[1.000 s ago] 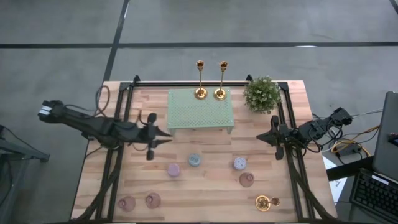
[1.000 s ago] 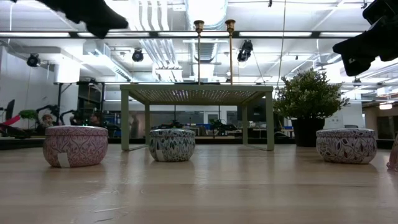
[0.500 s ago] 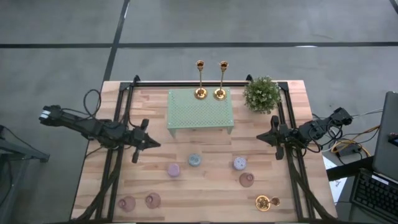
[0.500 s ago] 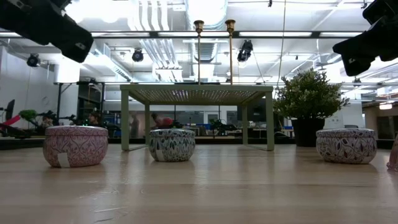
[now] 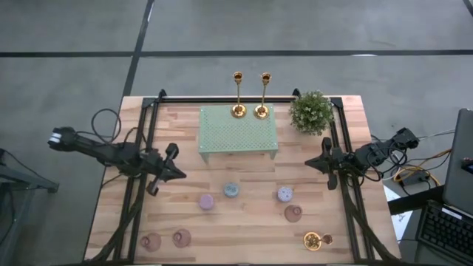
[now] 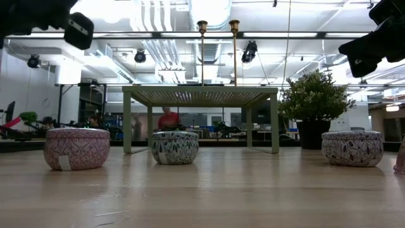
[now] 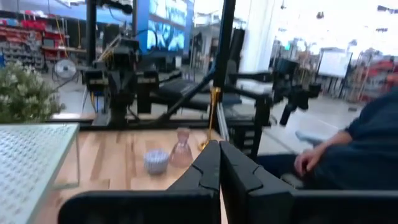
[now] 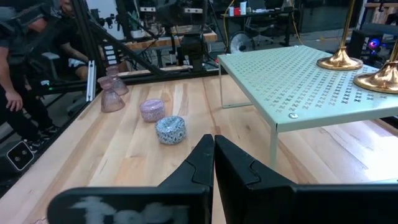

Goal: Pick & Place candle stick holders
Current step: Put the gold candle holder on the shelf

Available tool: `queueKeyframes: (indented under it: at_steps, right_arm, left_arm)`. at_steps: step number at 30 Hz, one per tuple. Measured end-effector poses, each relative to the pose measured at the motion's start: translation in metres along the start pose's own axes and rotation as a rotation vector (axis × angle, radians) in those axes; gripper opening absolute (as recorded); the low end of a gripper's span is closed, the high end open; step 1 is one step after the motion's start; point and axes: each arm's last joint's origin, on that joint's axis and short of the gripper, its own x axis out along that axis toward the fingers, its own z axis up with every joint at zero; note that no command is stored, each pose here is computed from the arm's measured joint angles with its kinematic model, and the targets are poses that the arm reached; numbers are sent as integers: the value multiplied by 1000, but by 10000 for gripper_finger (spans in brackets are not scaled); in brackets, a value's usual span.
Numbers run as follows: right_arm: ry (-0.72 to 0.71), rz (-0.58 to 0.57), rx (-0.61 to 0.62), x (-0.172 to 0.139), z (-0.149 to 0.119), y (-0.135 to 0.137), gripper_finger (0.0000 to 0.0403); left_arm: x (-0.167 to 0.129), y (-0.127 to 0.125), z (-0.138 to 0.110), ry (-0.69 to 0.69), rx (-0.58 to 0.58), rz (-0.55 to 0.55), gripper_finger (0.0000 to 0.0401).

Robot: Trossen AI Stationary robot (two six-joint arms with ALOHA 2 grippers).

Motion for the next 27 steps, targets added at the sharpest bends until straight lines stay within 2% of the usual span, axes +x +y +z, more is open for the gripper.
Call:
queueKeyframes:
  at_steps: [11,22,27]
  right_arm:
    - [0,0,0,0,0,0,8]
    - [0,0,0,0,0,0,8]
    - [0,0,0,0,0,0,8]
  left_arm:
    - [44,1,6,121,21,-10,31]
    - [98,2,14,214,39,-1,92]
    - [118,4,9,271,55,1,118]
